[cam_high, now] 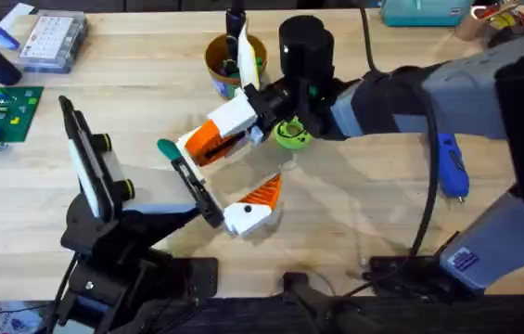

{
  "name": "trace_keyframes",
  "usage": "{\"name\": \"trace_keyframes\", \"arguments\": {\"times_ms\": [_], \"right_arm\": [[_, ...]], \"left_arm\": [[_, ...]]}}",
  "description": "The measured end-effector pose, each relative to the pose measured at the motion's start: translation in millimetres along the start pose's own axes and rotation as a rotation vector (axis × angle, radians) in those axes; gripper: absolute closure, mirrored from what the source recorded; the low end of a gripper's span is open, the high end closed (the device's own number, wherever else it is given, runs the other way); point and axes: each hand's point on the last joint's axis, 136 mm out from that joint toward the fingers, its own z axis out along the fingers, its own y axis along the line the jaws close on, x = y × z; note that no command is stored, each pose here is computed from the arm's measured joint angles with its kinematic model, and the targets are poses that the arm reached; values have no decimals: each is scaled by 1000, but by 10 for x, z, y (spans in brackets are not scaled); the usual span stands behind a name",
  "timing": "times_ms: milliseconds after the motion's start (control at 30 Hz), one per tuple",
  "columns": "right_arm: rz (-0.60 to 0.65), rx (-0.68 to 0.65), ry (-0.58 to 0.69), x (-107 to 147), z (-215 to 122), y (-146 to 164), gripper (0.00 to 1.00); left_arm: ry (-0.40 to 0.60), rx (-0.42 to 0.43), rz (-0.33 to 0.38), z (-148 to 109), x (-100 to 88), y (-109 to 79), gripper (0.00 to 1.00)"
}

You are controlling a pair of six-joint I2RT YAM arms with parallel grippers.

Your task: Pick up the gripper from the table and insert it into the empty holder that is missing its gripper. Then pick up a screw, insert it into the mounting hole, and use the screwdriver to tighten it. Finally, clean up the table by picking up the vegetable and placing it into the bucket.

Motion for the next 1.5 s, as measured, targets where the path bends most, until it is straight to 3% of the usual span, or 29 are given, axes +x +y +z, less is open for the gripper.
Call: {"name": "trace_keyframes", "arguments": {"times_ms": [233, 567, 833, 1167, 1300, 1500], "right_arm": [[2, 1, -3, -7, -12, -4, 314], [12, 13, -37, -76, -127, -29, 209], [14, 15, -44, -89, -154, -36, 198], [10, 14, -41, -85, -154, -33, 108], [7, 15, -45, -93, -171, -35, 18], [8, 23, -73, -141, -285, -55, 14]], "left_arm": [[0, 3, 0, 0, 1, -6, 11], [6, 26, -8, 0, 18, -43, 11], [9, 32, -13, 3, 29, -55, 11], [9, 32, -13, 3, 29, -55, 11], [8, 32, -13, 3, 29, -55, 11], [9, 32, -13, 3, 29, -54, 11]]}}
